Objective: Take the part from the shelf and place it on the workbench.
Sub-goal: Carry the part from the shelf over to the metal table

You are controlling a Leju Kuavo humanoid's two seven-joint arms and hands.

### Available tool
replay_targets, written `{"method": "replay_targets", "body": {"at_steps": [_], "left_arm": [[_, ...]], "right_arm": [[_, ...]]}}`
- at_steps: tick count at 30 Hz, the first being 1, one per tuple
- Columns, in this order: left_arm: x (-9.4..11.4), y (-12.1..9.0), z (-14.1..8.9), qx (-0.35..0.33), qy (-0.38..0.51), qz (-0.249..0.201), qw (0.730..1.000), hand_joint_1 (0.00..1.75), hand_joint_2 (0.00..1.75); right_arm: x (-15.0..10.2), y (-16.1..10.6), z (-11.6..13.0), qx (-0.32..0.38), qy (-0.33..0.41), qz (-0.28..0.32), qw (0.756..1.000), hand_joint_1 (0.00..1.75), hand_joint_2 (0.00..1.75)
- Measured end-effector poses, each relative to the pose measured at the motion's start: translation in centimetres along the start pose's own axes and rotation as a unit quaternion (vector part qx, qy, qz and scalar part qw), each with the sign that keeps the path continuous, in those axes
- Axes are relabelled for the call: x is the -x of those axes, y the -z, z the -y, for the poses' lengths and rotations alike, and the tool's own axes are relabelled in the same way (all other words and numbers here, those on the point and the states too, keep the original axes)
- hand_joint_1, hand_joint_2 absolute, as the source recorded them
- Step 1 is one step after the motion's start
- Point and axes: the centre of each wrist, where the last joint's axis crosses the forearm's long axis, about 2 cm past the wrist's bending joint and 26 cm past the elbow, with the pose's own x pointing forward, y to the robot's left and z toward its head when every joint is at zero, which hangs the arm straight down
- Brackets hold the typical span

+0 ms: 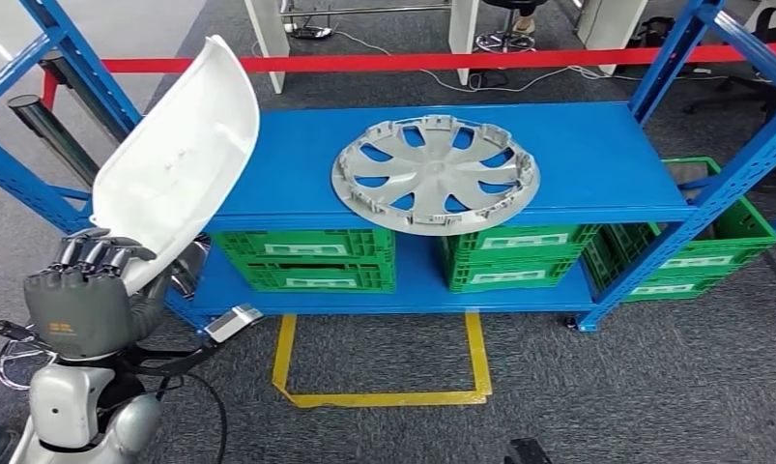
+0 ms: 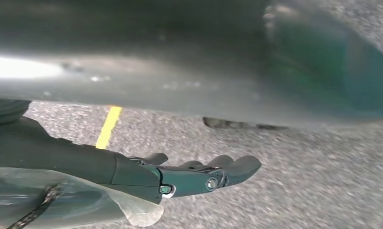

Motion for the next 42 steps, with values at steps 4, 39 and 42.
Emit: {"method": "replay_targets", "body": {"at_steps": [4, 39, 42], "left_arm": [[0.0, 0.0, 0.0, 0.0, -0.001, 0.002, 1.0, 1.75, 1.75], [2.4, -2.3, -1.3, 0.007, -0.006, 0.019, 1.0, 1.75, 1.75], [3.0, -2.8, -1.4, 0.007, -0.005, 0.022, 1.0, 1.75, 1.75]], "right_arm": [[0.0, 0.0, 0.0, 0.002, -0.001, 0.003, 1.0, 0.0, 0.0], [0.0, -0.1, -0.6, 0.015, -0.021, 0.001, 1.0, 0.0, 0.0], [0.1, -0.1, -0.7, 0.016, -0.025, -0.002, 1.0, 0.0, 0.0]]}}
